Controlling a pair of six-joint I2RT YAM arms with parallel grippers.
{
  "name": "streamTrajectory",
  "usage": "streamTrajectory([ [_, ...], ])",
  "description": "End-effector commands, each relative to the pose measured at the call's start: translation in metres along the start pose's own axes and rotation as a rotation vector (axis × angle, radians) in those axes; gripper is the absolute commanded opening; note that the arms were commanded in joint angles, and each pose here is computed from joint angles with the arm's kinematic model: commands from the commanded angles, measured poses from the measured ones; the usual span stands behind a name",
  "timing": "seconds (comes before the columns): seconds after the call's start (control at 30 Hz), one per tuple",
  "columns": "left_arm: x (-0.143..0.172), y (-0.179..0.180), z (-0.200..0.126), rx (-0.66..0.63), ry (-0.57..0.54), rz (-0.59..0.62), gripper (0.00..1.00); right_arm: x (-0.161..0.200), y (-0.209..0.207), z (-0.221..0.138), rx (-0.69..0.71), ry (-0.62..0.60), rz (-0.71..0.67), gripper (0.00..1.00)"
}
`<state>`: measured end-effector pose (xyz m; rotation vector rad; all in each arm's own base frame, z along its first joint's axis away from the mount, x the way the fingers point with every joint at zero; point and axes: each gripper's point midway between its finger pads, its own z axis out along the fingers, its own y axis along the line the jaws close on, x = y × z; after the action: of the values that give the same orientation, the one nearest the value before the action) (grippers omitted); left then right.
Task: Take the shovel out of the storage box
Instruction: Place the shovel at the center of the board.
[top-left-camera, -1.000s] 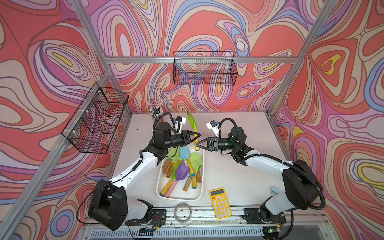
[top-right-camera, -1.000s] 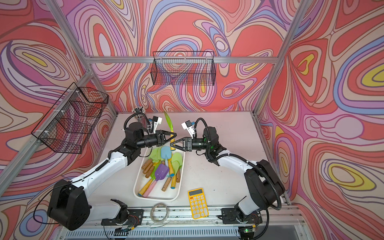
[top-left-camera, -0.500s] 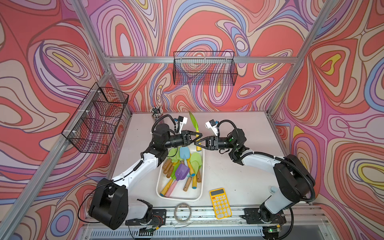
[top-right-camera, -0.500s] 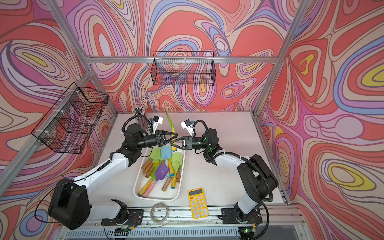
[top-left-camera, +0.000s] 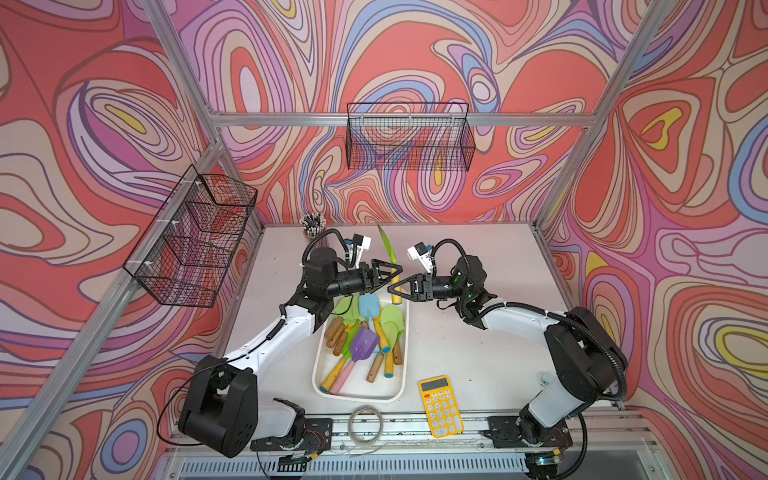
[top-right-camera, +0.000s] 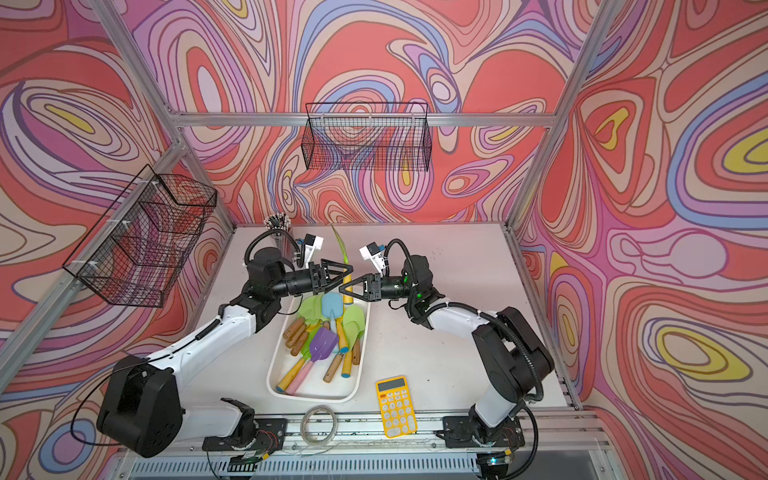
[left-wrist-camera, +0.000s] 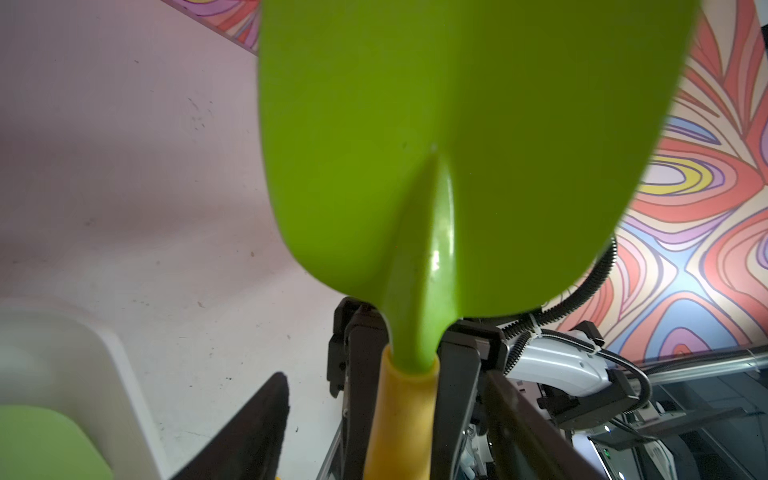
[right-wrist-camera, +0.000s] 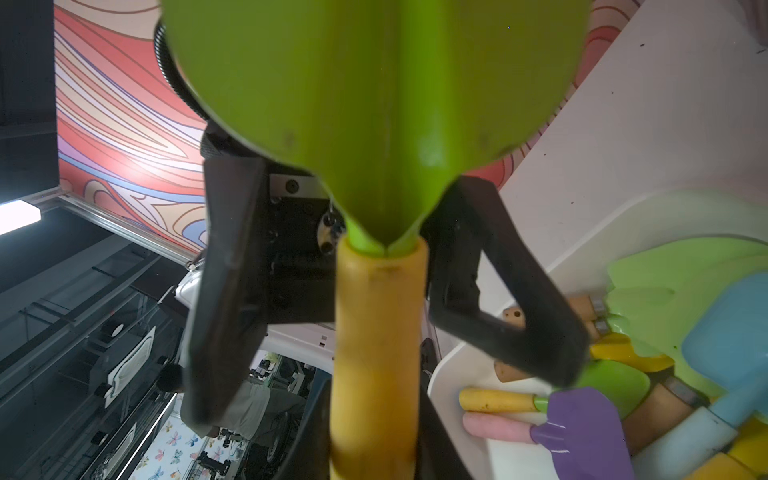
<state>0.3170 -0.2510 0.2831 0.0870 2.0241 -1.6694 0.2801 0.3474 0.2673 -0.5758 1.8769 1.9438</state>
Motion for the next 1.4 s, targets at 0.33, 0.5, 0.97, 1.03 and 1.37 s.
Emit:
streamTrajectory([
  [0.33,0.038,0.079,-0.083,-0.735,0.044,0.190,0.70,-0.058,-0.103,-0.037,0.742,0.025,-0.037,0.02],
  [0.5,0.075,0.106,-0.096,-0.913,0.125,0.225,0.67,-0.079,-0.158,-0.062,1.007,0.052,-0.039,0.04],
  [0.97,0.148,0.151,-0.130,-1.023,0.155,0.112,0.65,-0.100,-0.309,-0.091,1.332,0.112,0.082,0.03],
  [1.03,0.152,0.155,-0.135,-1.042,0.154,0.105,0.66,-0.098,-0.322,-0.090,1.336,0.119,0.097,0.02],
  [1.37,0.161,0.163,-0.143,-1.080,0.151,0.081,0.67,-0.087,-0.349,-0.082,1.311,0.123,0.152,0.04],
])
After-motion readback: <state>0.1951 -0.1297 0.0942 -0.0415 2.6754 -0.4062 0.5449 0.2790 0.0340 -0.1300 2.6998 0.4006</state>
